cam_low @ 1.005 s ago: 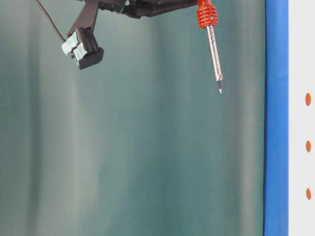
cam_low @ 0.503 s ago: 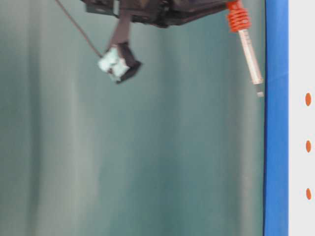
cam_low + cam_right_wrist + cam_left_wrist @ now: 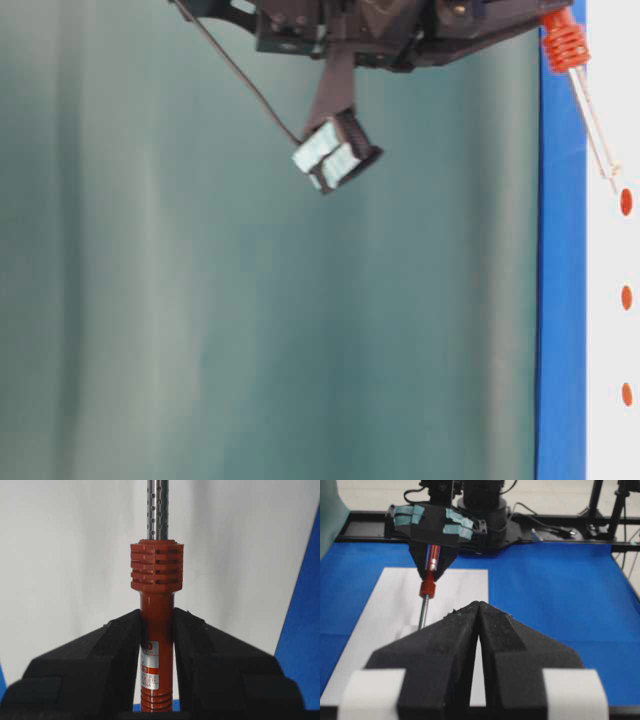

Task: Touch the tip of the soldering iron to the mark.
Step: 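Lower the iron tip onto the rightmost red dot and hold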

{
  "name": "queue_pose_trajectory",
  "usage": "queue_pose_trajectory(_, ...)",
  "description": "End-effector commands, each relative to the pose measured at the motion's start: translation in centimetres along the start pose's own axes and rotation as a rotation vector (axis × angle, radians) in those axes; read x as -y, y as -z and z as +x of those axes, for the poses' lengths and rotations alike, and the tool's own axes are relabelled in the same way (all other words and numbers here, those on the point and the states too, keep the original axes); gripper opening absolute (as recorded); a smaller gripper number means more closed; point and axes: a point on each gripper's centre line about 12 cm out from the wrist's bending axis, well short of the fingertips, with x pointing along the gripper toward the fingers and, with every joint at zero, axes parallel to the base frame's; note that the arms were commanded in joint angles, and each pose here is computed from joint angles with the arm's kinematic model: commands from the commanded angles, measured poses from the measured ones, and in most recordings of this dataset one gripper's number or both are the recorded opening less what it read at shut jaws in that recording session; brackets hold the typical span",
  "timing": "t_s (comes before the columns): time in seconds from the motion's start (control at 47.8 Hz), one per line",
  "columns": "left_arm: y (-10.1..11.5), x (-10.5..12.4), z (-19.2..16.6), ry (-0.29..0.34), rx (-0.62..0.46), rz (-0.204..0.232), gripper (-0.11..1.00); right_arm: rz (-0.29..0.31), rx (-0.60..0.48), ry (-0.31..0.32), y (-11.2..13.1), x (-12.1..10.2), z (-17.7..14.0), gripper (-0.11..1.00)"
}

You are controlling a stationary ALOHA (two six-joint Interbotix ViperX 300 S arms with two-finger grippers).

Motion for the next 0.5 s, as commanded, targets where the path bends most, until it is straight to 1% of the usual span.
queue_pose_trajectory(0.0, -0.31, 0.01, 0.13, 0.0, 0.011, 0.001, 0.0, 0.009, 0.023, 0.001, -0.32, 0.29, -0.45, 0.06)
queue_pose_trajectory(0.482, -0.28, 0.01, 0.09, 0.001, 0.011, 0.004, 0.0, 0.01, 0.011, 0.0, -0.3, 0.31, 0.02, 0.06)
